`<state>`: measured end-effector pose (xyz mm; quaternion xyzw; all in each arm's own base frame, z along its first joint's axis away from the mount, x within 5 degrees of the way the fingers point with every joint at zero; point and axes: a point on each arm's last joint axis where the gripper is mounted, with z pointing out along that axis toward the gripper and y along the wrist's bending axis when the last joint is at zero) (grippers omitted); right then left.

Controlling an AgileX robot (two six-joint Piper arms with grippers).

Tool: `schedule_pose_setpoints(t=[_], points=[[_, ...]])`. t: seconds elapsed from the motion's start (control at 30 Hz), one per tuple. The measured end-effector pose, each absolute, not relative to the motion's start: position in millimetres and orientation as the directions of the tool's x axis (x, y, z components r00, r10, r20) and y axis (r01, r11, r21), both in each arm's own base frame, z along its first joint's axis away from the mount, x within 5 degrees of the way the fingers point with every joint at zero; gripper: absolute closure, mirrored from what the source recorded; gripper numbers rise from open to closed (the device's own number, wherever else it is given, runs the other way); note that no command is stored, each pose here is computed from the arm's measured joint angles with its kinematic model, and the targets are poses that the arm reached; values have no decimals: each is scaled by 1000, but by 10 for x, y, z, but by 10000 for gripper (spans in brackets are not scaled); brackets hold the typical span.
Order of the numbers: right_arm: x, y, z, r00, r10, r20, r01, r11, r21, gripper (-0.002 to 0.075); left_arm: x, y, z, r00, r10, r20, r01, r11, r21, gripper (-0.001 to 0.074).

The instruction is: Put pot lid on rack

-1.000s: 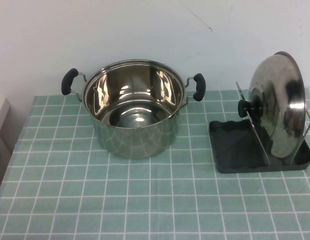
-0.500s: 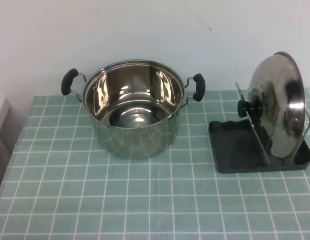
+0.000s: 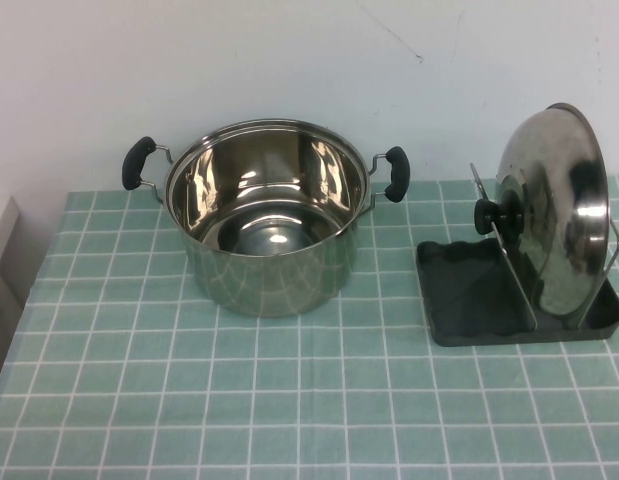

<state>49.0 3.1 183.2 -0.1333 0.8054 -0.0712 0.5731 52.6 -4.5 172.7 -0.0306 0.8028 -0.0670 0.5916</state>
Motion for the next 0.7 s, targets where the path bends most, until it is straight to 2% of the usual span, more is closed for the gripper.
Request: schedule_pose_setpoints(t=[0.1,0.47,0.7], points=[[494,13,1677,-359,-250,-899,-108,968,-226,726,526,-45,1727,-298,-128,-946,30,989,-144,736],[500,-34,1680,-365,-159,-917,4,985,-172,726,526,-45,1727,-298,-128,-946,30,989,-144,736],[500,-36,1680,-366,-148,-919,11,986,-163,726,526,-44,1727,-298,-123,-947,31,990,-139,736]])
